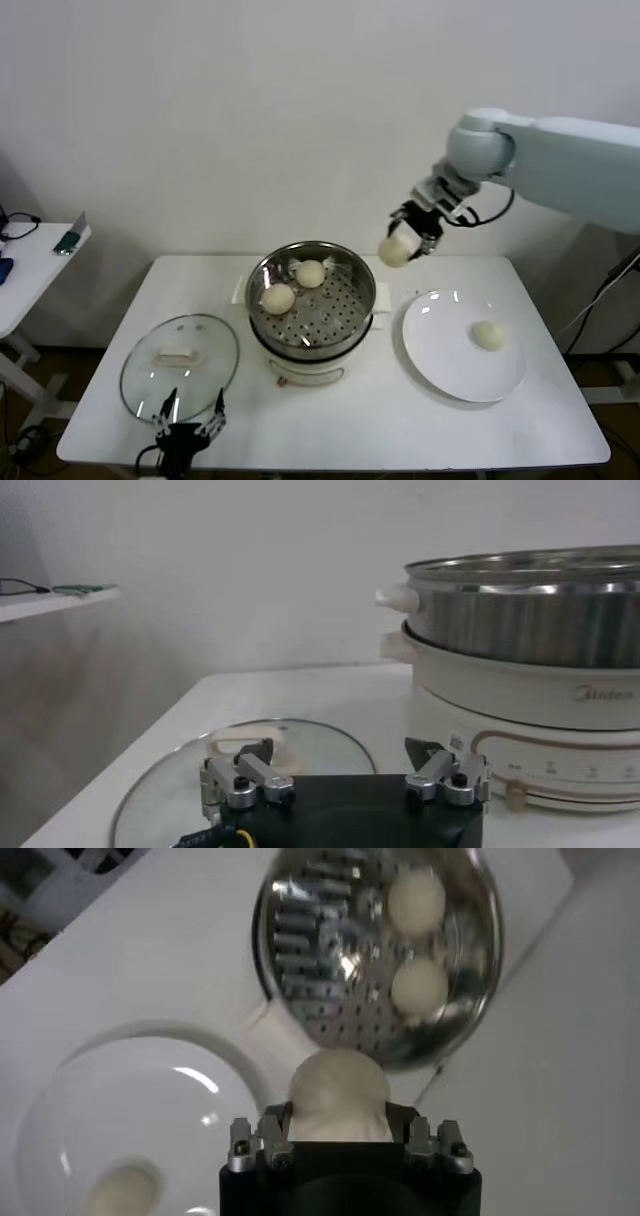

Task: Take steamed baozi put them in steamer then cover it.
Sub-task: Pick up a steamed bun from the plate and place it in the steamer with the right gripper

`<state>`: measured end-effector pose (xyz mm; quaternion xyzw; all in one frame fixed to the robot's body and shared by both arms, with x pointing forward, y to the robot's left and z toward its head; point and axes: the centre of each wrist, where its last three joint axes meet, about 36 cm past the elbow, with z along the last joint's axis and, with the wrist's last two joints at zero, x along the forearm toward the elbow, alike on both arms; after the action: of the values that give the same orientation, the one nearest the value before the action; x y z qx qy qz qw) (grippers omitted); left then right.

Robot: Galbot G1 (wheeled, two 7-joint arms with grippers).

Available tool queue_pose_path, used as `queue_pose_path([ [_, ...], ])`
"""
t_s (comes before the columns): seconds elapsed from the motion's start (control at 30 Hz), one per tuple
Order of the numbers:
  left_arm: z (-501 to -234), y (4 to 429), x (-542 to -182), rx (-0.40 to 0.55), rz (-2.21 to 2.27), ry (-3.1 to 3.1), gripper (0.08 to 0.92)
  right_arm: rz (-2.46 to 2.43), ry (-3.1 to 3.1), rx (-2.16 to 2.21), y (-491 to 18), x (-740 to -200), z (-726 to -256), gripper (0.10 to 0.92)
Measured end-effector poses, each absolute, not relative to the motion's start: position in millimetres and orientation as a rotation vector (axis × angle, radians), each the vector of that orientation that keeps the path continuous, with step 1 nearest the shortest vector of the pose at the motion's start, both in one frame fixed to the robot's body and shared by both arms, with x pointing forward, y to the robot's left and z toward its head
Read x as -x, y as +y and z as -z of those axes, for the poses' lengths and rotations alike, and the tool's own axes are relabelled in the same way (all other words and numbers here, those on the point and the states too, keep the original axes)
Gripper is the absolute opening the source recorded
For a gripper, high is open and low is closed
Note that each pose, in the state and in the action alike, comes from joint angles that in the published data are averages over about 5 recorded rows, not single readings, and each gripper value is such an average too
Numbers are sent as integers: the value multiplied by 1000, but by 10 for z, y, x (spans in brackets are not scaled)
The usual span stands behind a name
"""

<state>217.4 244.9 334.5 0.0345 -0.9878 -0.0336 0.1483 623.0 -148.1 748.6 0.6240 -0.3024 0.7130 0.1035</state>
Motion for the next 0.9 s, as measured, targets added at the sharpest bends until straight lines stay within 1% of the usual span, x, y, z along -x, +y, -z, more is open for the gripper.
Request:
queue_pose_path([
  [0.13,-3350,2463,-2169,-106,97,-2841,823,-2212,-739,-1945,-1126,-6113,-7341,645],
  [0.3,-3351,2460,-2162,-108,94,-2840,823,-2296,-609,-2034,-855,-6039,-7045,645],
  [0.63,-3336,2463,-2135,-111,96,-2834,823,-2344,-465,-2149,-580,-6001,-6380,645],
  [0.9,-3338,2474,-2135,-112,101,-2835,823,-2359,-425,-2193,-423,-6026,-6017,645],
])
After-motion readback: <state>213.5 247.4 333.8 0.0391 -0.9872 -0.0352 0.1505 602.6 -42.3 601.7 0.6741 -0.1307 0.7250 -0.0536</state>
